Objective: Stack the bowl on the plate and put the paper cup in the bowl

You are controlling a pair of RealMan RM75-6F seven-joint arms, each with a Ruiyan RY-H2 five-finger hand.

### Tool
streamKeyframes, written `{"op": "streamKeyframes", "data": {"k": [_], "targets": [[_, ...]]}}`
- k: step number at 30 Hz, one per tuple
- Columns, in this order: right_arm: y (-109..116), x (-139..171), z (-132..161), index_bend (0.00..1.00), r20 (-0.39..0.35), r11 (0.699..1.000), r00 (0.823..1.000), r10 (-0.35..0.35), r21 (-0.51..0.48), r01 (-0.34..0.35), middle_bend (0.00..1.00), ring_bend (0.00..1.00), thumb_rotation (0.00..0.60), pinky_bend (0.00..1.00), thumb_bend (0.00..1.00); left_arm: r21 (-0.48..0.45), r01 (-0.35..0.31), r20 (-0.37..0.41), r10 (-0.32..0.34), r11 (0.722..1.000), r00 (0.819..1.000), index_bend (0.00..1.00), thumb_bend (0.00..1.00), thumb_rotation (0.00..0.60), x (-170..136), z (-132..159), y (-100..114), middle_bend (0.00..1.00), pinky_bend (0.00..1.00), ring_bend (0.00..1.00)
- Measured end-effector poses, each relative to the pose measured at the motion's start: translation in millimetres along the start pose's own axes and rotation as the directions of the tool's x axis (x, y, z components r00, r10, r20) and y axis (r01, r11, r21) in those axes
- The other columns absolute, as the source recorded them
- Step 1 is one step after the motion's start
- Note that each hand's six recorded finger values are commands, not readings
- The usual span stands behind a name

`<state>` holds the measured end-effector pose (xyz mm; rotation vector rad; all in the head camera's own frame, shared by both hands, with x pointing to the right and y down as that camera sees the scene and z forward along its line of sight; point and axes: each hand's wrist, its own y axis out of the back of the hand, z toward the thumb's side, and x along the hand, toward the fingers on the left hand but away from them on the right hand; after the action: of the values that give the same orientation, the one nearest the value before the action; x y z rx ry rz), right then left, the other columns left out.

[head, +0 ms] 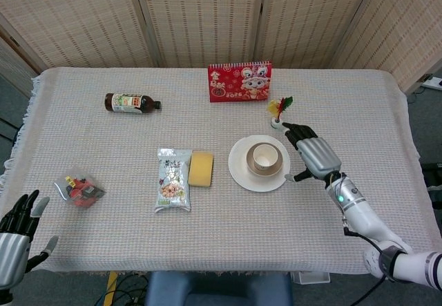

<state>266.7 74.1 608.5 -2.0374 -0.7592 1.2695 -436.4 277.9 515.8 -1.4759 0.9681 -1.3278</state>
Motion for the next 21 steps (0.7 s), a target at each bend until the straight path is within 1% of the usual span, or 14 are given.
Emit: {"op": "streamKeyframes", "data": {"k": [2, 4, 6, 7, 9, 12, 15, 21], "targets": [[2, 20, -6, 0.00, -0.025, 0.998, 0.998, -0.055, 0.023, 0.056, 0.00, 0.00, 0.600, 0.00, 0.10, 0.001, 0.002, 0.004, -0.002, 1.000, 1.000, 0.00, 0.31, 0.600, 0, 2, -1, 0.00, 0.26, 0.00], [3, 46, -15, 0.00, -0.045, 0.992, 0.992, -0.119, 0.041, 0.121, 0.00, 0.00, 0.600, 0.00, 0.10, 0.003, 0.004, 0.007, -0.004, 1.000, 1.000, 0.00, 0.31, 0.600, 1, 2, -2, 0.00, 0.26, 0.00], [0, 73, -30, 0.00, -0.037, 0.984, 0.985, -0.168, 0.045, 0.170, 0.00, 0.00, 0.600, 0.00, 0.10, 0.004, 0.007, 0.008, -0.007, 1.000, 1.000, 0.00, 0.31, 0.600, 1, 3, -3, 0.00, 0.26, 0.00], [-3, 85, -37, 0.00, -0.027, 0.982, 0.983, -0.182, 0.045, 0.183, 0.00, 0.00, 0.600, 0.00, 0.10, 0.005, 0.008, 0.009, -0.008, 1.000, 1.000, 0.00, 0.31, 0.600, 1, 3, -3, 0.00, 0.26, 0.00], [-12, 106, -53, 0.00, -0.006, 0.979, 0.981, -0.194, 0.055, 0.194, 0.00, 0.00, 0.600, 0.00, 0.10, 0.006, 0.010, 0.008, -0.010, 1.000, 1.000, 0.00, 0.31, 0.600, 2, 3, -3, 0.00, 0.26, 0.00], [-23, 125, -69, 0.00, 0.014, 0.978, 0.980, -0.198, 0.074, 0.196, 0.00, 0.00, 0.600, 0.00, 0.10, 0.008, 0.015, 0.008, -0.015, 1.000, 1.000, 0.00, 0.31, 0.600, 2, 3, -5, 0.00, 0.26, 0.00], [-33, 136, -80, 0.00, 0.029, 0.976, 0.979, -0.203, 0.082, 0.200, 0.00, 0.00, 0.600, 0.00, 0.10, 0.013, 0.025, 0.007, -0.025, 1.000, 1.000, 0.00, 0.31, 0.600, 3, 3, -8, 0.00, 0.26, 0.00], [-45, 146, -96, 0.00, 0.054, 0.981, 0.980, -0.191, 0.047, 0.189, 0.00, 0.00, 0.600, 0.00, 0.10, 0.023, 0.038, 0.008, -0.038, 0.999, 0.999, 0.00, 0.31, 0.600, 5, 6, -13, 0.00, 0.26, 0.00]]}}
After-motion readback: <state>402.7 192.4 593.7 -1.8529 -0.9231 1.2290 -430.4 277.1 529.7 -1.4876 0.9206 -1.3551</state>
